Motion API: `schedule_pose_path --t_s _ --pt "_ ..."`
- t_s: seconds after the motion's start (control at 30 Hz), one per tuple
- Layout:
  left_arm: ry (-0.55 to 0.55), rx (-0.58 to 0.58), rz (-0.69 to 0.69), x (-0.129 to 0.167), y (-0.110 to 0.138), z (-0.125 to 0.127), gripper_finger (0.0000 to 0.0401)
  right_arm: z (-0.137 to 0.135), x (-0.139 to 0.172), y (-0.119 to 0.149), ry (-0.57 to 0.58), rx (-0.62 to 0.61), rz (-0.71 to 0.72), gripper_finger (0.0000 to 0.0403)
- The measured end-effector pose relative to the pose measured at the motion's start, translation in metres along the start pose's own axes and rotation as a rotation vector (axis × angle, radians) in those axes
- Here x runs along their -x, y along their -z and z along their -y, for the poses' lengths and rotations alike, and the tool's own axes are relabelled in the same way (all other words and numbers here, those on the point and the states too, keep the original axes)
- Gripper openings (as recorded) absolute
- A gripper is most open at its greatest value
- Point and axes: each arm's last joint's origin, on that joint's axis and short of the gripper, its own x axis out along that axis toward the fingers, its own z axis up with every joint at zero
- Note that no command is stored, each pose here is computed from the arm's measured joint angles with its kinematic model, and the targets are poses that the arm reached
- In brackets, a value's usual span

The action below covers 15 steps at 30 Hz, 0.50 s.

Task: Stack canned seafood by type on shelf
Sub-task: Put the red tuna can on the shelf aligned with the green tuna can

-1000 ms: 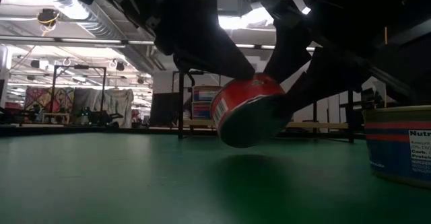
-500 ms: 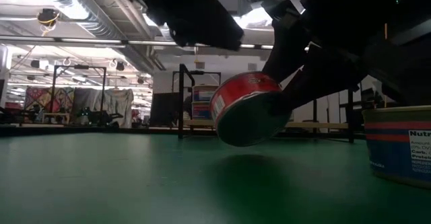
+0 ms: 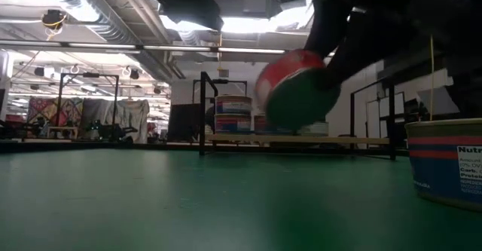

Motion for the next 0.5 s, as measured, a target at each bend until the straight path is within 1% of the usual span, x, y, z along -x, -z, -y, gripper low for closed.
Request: schedule_pose_path --t_s 0.1,0.27,0.5 --pt "-0.002 -0.002 -0.003 0.003 0.000 -0.001 0.0142 0.011 0.013 0.002 0.032 0.004 -0.085 0.0137" --pt "-0.002 -0.003 -0.003 0.003 0.000 -0.001 0.0141 0.028 0.031 0.011 0.119 -0.013 -0.224 0.0137" --pt "-0.004 -0.004 -0.003 0.003 0.000 -0.001 0.0141 0.038 0.042 0.034 0.237 -0.010 -0.414 0.0137"
